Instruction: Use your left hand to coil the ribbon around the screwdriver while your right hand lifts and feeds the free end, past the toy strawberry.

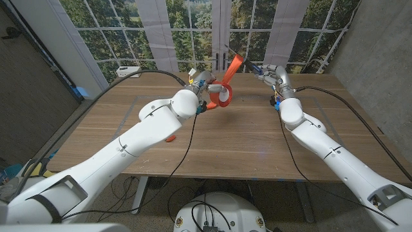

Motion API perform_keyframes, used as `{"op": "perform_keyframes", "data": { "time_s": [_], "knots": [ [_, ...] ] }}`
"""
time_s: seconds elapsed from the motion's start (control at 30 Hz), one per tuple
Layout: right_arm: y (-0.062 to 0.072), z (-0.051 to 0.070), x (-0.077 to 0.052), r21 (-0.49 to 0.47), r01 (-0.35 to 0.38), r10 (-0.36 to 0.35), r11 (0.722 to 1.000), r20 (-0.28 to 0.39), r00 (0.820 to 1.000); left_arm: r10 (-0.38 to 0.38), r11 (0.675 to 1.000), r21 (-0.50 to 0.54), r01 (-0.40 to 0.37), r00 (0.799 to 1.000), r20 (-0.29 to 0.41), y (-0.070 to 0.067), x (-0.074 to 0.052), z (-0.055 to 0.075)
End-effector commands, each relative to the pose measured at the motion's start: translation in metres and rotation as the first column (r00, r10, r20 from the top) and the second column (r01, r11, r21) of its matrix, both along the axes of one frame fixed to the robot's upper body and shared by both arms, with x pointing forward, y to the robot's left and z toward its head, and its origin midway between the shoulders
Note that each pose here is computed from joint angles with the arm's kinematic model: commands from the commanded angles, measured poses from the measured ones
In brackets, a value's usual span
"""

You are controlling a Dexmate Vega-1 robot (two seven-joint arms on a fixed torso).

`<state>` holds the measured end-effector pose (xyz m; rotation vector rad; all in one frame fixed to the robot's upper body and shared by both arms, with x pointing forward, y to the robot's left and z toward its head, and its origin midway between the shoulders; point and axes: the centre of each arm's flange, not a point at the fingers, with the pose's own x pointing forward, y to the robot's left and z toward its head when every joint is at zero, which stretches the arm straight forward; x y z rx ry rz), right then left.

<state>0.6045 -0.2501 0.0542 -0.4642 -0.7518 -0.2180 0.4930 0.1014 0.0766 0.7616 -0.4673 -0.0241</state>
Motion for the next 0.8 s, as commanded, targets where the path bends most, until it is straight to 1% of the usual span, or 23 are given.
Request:
{"op": "perform_keyframes", "data": {
  "time_s": [0.03,0.07,0.1,0.13,0.3,0.37,0.43,0.47,0.53,0.67,0.73,0.8],
  "knots": [
    [-0.008,-0.004,0.002,0.040,-0.063,0.062,0.997,0.018,0.998,0.096,0.994,-0.038,-0.099,0.992,-0.076,0.030,0.014,-0.004],
    [-0.007,-0.004,0.000,0.039,-0.062,0.062,0.997,0.013,0.998,0.100,0.993,-0.047,-0.104,0.992,-0.080,0.032,0.015,-0.005],
    [-0.006,-0.004,-0.001,0.027,-0.047,0.047,0.999,0.024,0.999,0.109,0.993,-0.045,-0.113,0.991,-0.083,0.033,0.016,-0.004],
    [-0.006,-0.003,-0.001,0.026,-0.050,0.049,0.998,0.031,0.998,0.113,0.992,-0.045,-0.118,0.990,-0.087,0.034,0.017,-0.003],
    [-0.006,-0.002,-0.005,0.037,-0.097,0.095,0.995,0.051,0.994,0.137,0.988,-0.053,-0.143,0.985,-0.106,0.041,0.024,-0.002],
    [-0.005,-0.001,-0.007,0.036,-0.095,0.093,0.995,0.058,0.994,0.152,0.985,-0.061,-0.159,0.982,-0.109,0.046,0.026,-0.001],
    [-0.005,-0.001,-0.008,0.018,-0.114,0.112,0.993,0.064,0.992,0.162,0.982,-0.078,-0.171,0.981,-0.111,0.050,0.027,0.000],
    [-0.004,-0.001,-0.010,0.017,-0.100,0.099,0.995,0.076,0.992,0.166,0.981,-0.081,-0.175,0.980,-0.113,0.053,0.028,0.001],
    [-0.002,0.000,-0.012,-0.034,-0.115,0.118,0.993,0.091,0.989,0.173,0.979,-0.092,-0.183,0.979,-0.107,0.056,0.029,0.003],
    [0.009,0.001,-0.020,-0.112,-0.076,0.089,0.991,0.119,0.989,0.186,0.976,-0.098,-0.195,0.978,-0.094,0.058,0.029,0.010],
    [0.014,0.001,-0.023,-0.139,-0.093,0.111,0.986,0.127,0.986,0.180,0.978,-0.096,-0.187,0.980,-0.084,0.058,0.030,0.013],
    [0.019,0.001,-0.026,-0.170,-0.087,0.111,0.982,0.135,0.985,0.196,0.973,-0.109,-0.203,0.978,-0.073,0.061,0.031,0.017]
  ]
}}
